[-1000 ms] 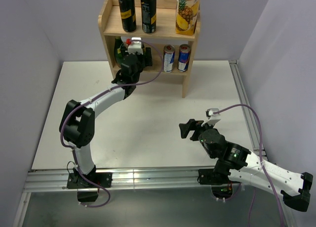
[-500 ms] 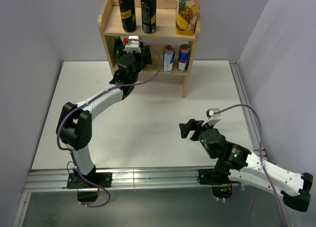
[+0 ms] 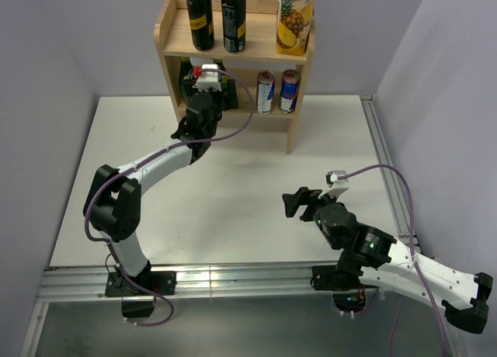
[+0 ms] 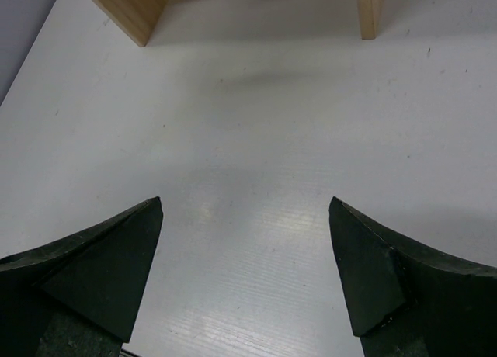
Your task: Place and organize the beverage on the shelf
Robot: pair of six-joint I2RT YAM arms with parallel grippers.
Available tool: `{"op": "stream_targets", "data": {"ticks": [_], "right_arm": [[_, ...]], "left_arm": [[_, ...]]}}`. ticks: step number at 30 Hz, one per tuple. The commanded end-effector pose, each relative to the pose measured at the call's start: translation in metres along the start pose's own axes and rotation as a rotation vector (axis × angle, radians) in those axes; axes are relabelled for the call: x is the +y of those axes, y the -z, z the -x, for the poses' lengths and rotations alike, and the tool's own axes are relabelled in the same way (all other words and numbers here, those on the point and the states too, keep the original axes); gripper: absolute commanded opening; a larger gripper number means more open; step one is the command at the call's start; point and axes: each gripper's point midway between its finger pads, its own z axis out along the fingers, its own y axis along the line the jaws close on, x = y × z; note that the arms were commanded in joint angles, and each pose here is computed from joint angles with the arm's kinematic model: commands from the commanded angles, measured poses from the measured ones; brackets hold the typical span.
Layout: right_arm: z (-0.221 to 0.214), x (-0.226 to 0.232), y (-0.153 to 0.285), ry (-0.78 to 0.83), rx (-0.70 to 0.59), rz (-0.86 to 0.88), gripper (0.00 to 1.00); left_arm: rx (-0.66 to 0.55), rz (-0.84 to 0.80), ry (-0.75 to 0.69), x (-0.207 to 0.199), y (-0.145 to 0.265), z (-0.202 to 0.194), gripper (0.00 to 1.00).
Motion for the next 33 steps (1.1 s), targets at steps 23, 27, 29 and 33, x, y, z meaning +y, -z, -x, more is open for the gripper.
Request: {"op": "stream_targets", "data": {"ticks": [23, 27, 29, 33], "right_arm": [[0.011, 0.000, 0.001, -0.033, -0.050, 0.006, 0.94], [0.036, 0.009, 0.010, -0.037, -0.070, 0.017, 0.94], [0.071, 0.025, 0.022, -0.065, -0.104, 0.052, 0.94], [0.127, 0.046, 0.046, -0.067, -0.151, 0.103, 0.98]], "left_arm": [[-0.001, 0.000, 0.110, 0.016, 0.099, 0.029, 0.99], [0.111, -0.033, 0.139, 0.015, 0.140, 0.009, 0.99], [0.152, -0.034, 0.166, 0.020, 0.164, 0.010, 0.99], [0.210, -0.058, 0.193, 0.021, 0.207, 0.023, 0.99]]}}
